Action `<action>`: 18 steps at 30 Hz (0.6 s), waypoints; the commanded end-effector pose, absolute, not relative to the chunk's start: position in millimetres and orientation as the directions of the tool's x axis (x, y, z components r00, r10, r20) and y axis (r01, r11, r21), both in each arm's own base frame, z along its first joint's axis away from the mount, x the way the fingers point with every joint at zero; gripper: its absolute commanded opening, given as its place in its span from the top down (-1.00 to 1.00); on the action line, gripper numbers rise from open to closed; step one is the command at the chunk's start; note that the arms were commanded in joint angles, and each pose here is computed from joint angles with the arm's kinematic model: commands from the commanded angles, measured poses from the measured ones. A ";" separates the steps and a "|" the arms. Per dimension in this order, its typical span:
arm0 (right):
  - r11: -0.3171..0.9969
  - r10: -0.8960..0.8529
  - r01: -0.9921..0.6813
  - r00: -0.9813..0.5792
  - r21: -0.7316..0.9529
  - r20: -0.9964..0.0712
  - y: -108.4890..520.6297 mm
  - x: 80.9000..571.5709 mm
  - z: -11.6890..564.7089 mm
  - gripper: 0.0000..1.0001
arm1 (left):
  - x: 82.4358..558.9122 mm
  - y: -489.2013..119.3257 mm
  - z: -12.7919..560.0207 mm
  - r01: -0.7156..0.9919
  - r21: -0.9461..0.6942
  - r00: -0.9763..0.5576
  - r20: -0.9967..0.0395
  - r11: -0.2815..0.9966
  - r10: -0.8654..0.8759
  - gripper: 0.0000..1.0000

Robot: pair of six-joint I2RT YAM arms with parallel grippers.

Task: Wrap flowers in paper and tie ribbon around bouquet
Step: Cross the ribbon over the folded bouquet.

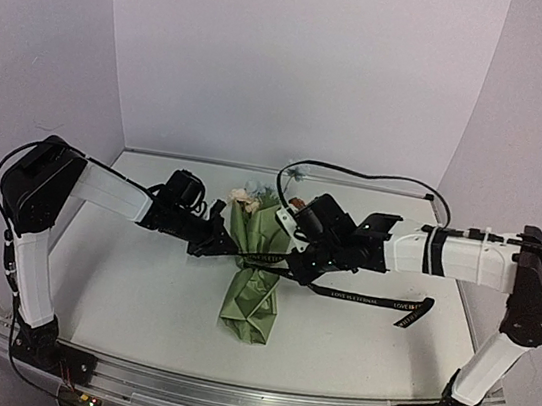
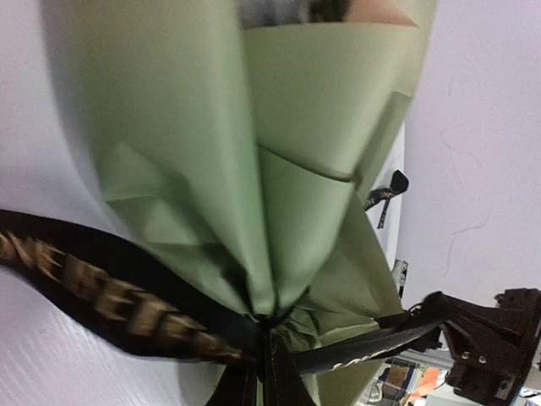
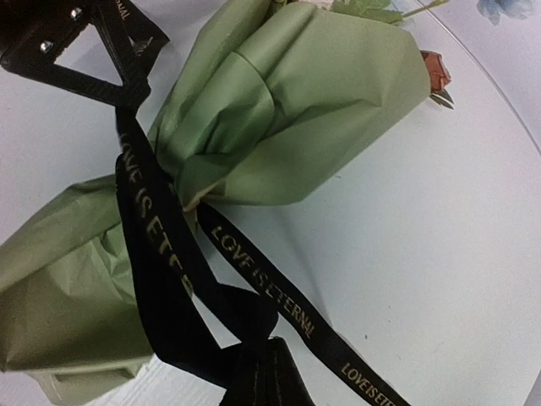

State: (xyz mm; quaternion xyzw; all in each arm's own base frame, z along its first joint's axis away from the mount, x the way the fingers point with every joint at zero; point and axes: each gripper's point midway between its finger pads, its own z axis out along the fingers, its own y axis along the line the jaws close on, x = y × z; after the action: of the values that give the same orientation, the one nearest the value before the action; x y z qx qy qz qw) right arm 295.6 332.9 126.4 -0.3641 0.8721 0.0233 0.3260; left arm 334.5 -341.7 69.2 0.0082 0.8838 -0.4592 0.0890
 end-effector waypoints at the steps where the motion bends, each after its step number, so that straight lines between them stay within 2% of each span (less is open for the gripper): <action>1: 0.744 -0.605 -0.654 -0.570 -0.139 -0.555 313.5 277.8 145.2 1.00 | 342.7 -322.7 49.1 0.067 -0.753 -0.981 -0.170 0.654 -0.096 0.83; 8: 0.711 -0.622 -0.702 -0.597 -0.045 -0.507 329.4 253.2 139.7 1.00 | 341.5 -317.0 56.7 0.062 -0.749 -0.975 -0.188 0.660 -0.122 0.89; 13: 0.686 -0.660 -0.726 -0.591 -0.052 -0.465 334.1 242.1 133.8 1.00 | 341.3 -311.7 53.9 0.052 -0.733 -0.971 -0.196 0.678 -0.137 1.00; 18: 0.690 -0.669 -0.721 -0.598 -0.069 -0.441 327.6 240.0 127.2 0.76 | 336.4 -309.3 51.0 0.045 -0.735 -0.973 -0.187 0.677 -0.138 1.00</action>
State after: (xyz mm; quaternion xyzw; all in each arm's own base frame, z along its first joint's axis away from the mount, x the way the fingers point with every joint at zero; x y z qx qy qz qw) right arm 242.3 334.6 128.7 -0.3929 0.8855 0.0735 0.2368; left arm 332.8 -316.4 39.7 -0.0217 0.9091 -0.4060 0.0904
